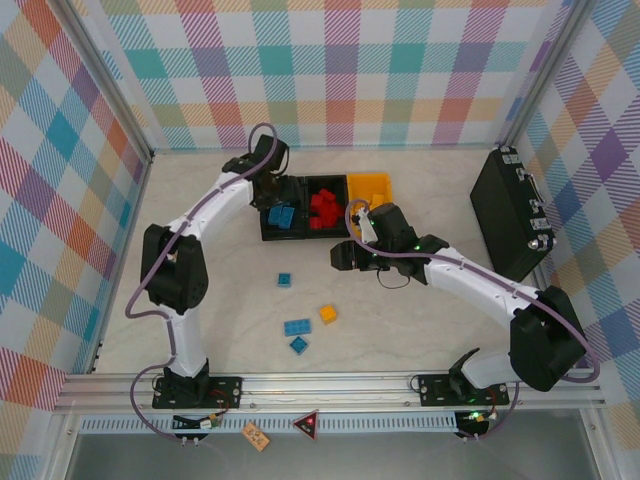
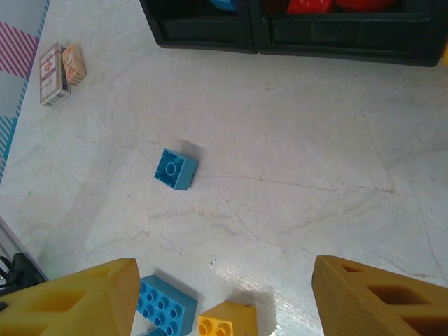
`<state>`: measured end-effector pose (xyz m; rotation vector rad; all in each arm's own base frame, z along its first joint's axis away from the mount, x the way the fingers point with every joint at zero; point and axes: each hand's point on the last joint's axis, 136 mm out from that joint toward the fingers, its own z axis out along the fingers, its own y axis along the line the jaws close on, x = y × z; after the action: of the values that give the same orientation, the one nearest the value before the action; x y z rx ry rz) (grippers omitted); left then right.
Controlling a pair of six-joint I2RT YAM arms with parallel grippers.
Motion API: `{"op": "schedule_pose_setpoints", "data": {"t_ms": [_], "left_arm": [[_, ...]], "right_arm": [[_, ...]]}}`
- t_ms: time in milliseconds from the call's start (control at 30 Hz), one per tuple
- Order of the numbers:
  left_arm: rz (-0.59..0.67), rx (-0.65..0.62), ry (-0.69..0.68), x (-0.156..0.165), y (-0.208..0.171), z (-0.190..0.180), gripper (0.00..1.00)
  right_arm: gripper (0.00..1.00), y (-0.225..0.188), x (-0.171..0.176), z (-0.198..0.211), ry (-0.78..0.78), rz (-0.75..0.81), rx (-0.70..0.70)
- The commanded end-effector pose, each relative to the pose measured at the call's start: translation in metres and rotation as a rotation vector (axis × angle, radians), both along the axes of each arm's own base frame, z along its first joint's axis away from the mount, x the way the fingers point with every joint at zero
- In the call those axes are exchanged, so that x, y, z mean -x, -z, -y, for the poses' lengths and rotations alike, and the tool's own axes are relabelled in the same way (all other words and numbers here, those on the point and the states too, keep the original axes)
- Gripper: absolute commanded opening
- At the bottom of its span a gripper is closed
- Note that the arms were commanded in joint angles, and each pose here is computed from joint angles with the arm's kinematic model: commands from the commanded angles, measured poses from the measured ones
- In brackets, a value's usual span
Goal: Sort the legos into containers by color
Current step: Place the lego in the container, then pick up the lego from the center of the table.
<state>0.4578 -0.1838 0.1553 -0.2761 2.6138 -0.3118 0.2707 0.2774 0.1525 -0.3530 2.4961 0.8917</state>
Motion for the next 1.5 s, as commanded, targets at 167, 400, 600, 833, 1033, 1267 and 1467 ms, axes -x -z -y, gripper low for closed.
{"op": "schedule_pose_setpoints", "data": {"t_ms": [167, 400, 600, 833, 1033, 1267, 1467], "left_arm": [[-0.042, 0.003, 0.142, 0.062, -0.005, 0.011, 0.63], [-0.113, -0.035, 0.171, 0.112, 0.019, 0.008, 0.6], [-0.168, -0.06, 0.173, 0.141, 0.044, 0.008, 0.61], [-0.254, -0.095, 0.183, 0.163, 0.074, 0.007, 0.64], [-0.322, -0.13, 0.177, 0.171, 0.103, 0.003, 0.66], [-0.357, -0.155, 0.189, 0.176, 0.123, 0.01, 0.63], [-0.366, -0.192, 0.177, 0.176, 0.133, 0.006, 0.48]], "right_arm": [[0.66, -0.018, 0.018, -0.008, -0.135, 0.043, -0.033], [0.66, -0.017, 0.028, -0.011, -0.206, 0.037, -0.042], [0.65, -0.011, 0.028, -0.012, -0.205, 0.026, -0.043], [0.65, -0.001, 0.031, -0.014, -0.212, 0.001, -0.026], [0.65, 0.002, 0.03, -0.014, -0.199, -0.005, -0.031], [0.65, 0.009, 0.032, -0.014, -0.197, -0.024, -0.022], [0.65, 0.013, 0.033, -0.015, -0.196, -0.035, -0.027]]}}
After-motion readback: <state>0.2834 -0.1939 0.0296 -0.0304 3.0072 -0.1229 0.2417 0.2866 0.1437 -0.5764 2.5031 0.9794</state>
